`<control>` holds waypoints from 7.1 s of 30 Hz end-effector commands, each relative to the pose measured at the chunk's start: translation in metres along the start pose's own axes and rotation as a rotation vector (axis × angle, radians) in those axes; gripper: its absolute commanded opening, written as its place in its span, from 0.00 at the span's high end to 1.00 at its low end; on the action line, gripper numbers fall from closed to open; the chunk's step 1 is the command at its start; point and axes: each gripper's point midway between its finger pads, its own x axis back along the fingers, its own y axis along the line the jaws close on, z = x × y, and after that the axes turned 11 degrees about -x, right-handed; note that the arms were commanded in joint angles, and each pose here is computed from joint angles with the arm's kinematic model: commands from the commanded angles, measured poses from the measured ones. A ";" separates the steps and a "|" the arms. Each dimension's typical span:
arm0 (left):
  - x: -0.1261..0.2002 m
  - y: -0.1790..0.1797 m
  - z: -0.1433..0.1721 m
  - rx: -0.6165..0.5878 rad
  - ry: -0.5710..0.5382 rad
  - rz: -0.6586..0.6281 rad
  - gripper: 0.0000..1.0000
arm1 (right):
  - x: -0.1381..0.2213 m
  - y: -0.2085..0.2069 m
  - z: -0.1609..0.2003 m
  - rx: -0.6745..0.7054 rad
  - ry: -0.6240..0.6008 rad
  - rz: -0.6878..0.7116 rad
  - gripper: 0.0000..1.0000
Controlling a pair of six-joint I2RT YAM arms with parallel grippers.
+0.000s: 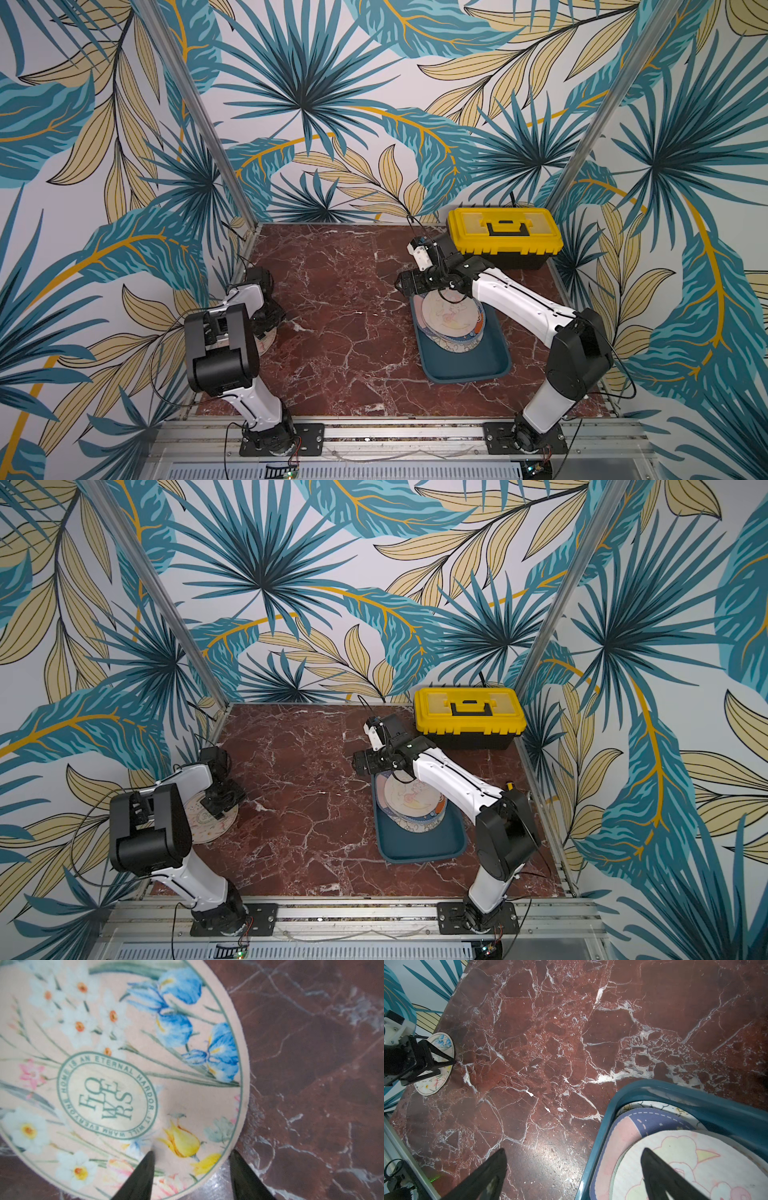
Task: Put the coasters into the storage box
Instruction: Pick up the coaster from the center of the board, then place the coaster in the storage box, then reset both arms
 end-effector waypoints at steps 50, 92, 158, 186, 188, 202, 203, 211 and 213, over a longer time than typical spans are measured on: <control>0.220 -0.157 0.020 -0.255 -0.309 0.630 1.00 | -0.005 0.072 0.001 0.274 -0.192 -0.193 0.06; 0.324 -0.299 0.127 -0.642 -0.223 1.025 1.00 | 0.018 0.084 -0.040 0.333 -0.531 -0.066 1.00; 0.266 -0.201 0.055 -0.507 -0.517 0.758 0.00 | 0.040 -0.123 0.109 -0.382 -0.055 0.389 0.99; 0.233 -0.151 0.031 -0.446 -0.576 0.568 0.00 | 0.083 -0.156 0.119 -0.309 -0.011 0.647 0.00; 0.229 -0.145 0.027 -0.441 -0.578 0.545 0.00 | 0.090 -0.155 0.109 -0.277 -0.041 0.650 0.01; 0.161 -0.102 -0.008 -0.388 -0.519 0.260 0.01 | 0.104 -0.211 0.047 -0.108 -0.263 0.818 0.01; 0.155 -0.101 -0.008 -0.386 -0.517 0.247 0.00 | 0.102 -0.222 0.048 -0.109 -0.278 0.831 0.00; 0.119 -0.100 -0.019 -0.449 -0.566 0.158 0.00 | 0.077 -0.258 0.039 -0.051 -0.375 0.795 0.01; 0.115 -0.104 -0.020 -0.491 -0.594 0.165 0.01 | 0.073 -0.266 0.033 -0.061 -0.402 0.785 0.00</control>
